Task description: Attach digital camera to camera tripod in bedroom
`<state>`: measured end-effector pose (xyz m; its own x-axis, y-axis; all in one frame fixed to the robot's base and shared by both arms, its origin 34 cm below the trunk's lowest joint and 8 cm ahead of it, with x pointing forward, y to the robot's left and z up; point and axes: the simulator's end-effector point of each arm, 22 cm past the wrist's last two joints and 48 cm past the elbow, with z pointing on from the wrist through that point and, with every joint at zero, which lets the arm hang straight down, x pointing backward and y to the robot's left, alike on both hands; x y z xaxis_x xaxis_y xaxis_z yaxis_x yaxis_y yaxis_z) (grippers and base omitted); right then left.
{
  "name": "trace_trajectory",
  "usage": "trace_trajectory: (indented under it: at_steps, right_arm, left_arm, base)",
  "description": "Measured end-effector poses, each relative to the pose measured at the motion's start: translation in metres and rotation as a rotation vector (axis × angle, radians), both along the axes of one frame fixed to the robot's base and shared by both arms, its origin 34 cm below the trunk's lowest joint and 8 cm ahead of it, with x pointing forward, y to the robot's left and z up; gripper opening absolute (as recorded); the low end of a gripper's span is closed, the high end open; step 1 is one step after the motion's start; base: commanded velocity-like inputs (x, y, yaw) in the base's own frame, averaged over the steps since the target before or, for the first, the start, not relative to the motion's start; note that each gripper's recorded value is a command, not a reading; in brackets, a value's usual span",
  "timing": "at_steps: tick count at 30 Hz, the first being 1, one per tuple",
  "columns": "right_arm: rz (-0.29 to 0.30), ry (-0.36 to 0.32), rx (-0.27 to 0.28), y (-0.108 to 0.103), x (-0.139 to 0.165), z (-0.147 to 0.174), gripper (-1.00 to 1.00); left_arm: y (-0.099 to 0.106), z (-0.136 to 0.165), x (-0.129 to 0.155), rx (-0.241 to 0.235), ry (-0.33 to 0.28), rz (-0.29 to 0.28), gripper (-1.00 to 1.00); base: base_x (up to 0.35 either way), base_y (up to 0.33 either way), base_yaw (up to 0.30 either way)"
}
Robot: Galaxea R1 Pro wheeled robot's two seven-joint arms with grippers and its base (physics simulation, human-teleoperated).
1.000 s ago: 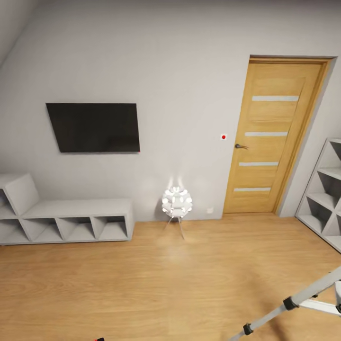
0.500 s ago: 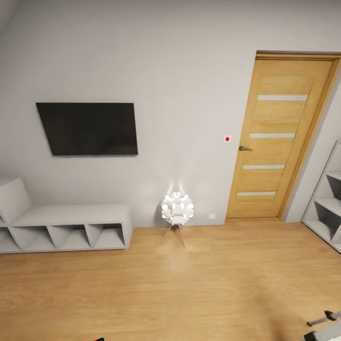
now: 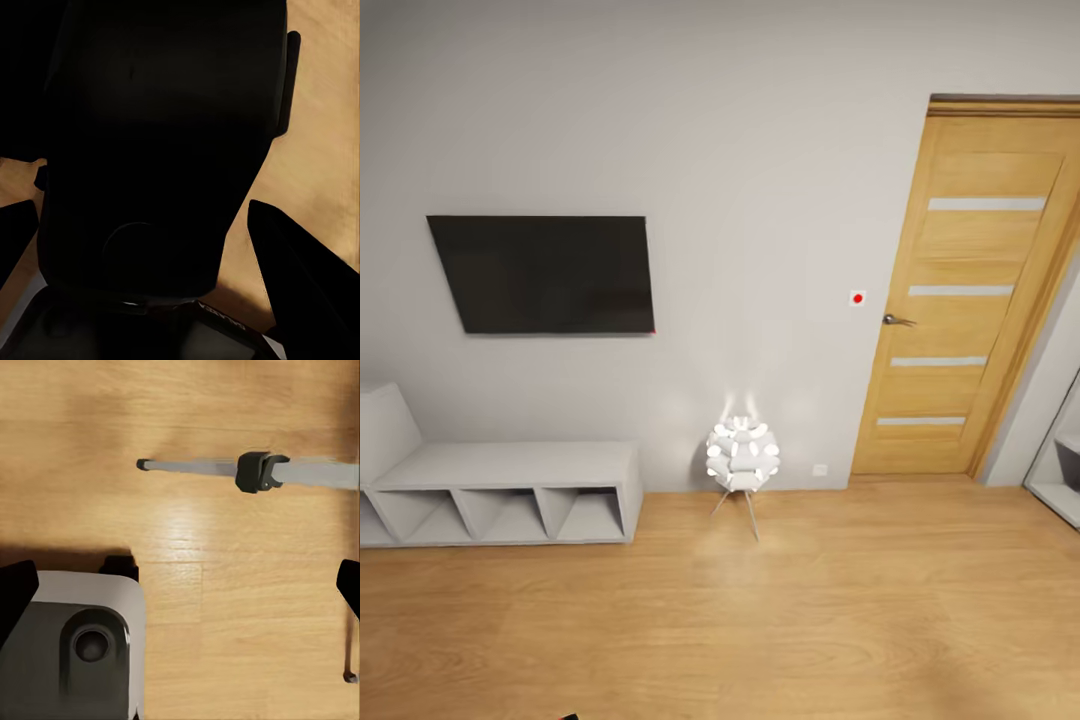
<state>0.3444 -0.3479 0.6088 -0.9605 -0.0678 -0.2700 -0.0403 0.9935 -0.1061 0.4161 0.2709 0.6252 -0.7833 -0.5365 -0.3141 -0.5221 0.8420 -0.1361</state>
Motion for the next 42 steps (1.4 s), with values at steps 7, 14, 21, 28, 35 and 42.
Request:
trace_trajectory:
  at_steps: [7, 14, 21, 28, 35, 42]
  right_arm:
    - [-0.001, 0.001, -0.002, -0.0004, 0.0001, -0.0002, 1.00]
    - [-0.001, 0.000, -0.003, -0.0011, 0.0003, -0.0001, 1.00]
    - [-0.001, 0.000, -0.003, -0.0015, 0.0003, 0.0000, 1.00]
    - [-0.001, 0.000, -0.003, -0.0016, 0.0003, 0.0000, 1.00]
    - [-0.001, -0.002, -0.003, -0.0017, 0.0004, 0.0002, 1.00]
    - [-0.002, -0.005, -0.004, -0.0026, 0.0009, 0.0006, 1.00]
  left_arm:
    - [0.0001, -0.0001, 0.0003, 0.000, 0.000, 0.002, -1.00]
    - [-0.0008, -0.0002, 0.0003, -0.001, -0.001, 0.003, -1.00]
    - [-0.0011, -0.0001, 0.0005, -0.002, -0.001, 0.004, -1.00]
    - [-0.0019, -0.0001, 0.0007, -0.003, -0.002, 0.003, -1.00]
    - [-0.0031, 0.0001, 0.0009, -0.002, -0.002, -0.006, -1.00]
    - [-0.0032, 0.0002, 0.0008, -0.004, -0.002, -0.010, -1.00]
  base:
    - [0.074, 0.000, 0.252]
    - [0.009, 0.000, 0.267]
    - [0.001, 0.000, 0.269]
    - [0.000, 0.000, 0.269]
    - [0.066, 0.000, 0.149]
    - [0.265, 0.000, 0.018]
